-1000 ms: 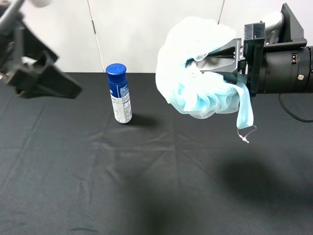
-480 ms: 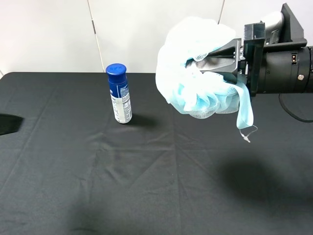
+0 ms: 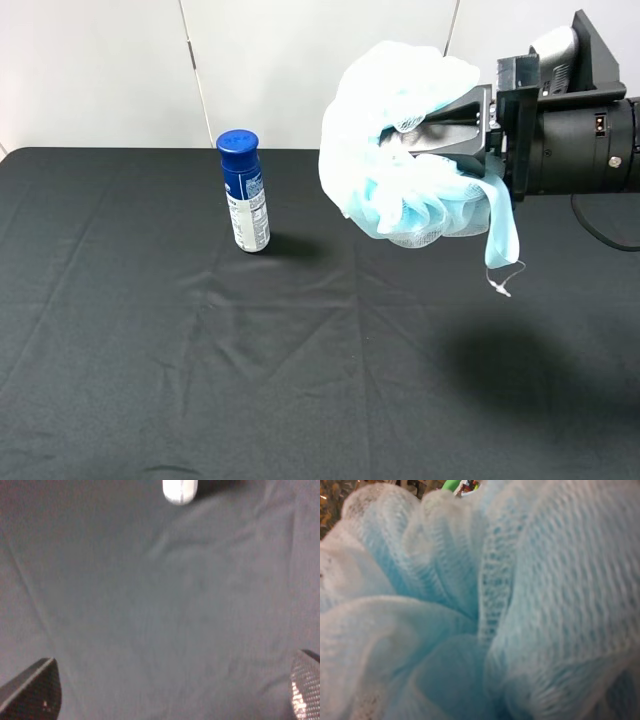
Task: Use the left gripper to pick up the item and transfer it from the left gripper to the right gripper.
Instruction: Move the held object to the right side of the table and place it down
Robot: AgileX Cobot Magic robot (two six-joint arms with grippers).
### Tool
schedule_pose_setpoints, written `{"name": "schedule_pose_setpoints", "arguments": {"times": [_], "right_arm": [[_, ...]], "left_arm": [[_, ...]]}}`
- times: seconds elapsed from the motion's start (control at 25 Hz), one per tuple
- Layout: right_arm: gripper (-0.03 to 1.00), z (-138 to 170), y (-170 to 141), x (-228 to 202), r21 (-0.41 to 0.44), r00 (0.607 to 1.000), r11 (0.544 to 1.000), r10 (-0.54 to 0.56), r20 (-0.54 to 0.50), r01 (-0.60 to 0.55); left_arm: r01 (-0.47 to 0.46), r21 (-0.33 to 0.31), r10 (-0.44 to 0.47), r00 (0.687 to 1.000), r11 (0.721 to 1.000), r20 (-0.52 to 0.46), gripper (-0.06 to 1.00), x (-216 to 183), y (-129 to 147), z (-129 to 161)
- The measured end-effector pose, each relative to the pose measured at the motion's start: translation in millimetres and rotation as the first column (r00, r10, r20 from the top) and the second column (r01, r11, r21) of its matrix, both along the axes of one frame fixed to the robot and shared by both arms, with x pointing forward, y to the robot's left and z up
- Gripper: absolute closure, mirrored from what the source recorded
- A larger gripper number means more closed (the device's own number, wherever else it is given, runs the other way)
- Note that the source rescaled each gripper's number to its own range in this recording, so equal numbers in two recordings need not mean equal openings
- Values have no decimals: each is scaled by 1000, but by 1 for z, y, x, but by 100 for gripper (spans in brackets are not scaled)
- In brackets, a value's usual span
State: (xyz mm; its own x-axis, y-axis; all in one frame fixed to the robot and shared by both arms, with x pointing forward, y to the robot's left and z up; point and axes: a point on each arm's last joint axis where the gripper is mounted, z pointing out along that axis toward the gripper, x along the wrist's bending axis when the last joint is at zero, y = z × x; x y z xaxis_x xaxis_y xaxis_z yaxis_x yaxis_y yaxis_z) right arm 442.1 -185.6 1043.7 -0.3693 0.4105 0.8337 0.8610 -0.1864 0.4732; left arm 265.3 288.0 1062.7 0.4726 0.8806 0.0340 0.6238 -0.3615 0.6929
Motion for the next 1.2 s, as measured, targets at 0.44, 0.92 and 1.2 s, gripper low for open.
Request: {"name": "schedule_pose_setpoints", "arguments": {"times": [0.44,0.92,1.2], "right_arm": [[97,-1,0,0,-8,1000,1000,3,1,-3],[97,-1,0,0,-15,1000,1000,5,3,-5],[97,-1,0,0,-15,1000,1000,5,3,-5]], "left_arm": [[-11,-8,11,1000,1000,1,8,-28,13,-19],[-13,-13,13,1000,1000,5,-1,-29,14,-19],[-16,-15,16,1000,1000,4,-2,-29,14,-19]]}}
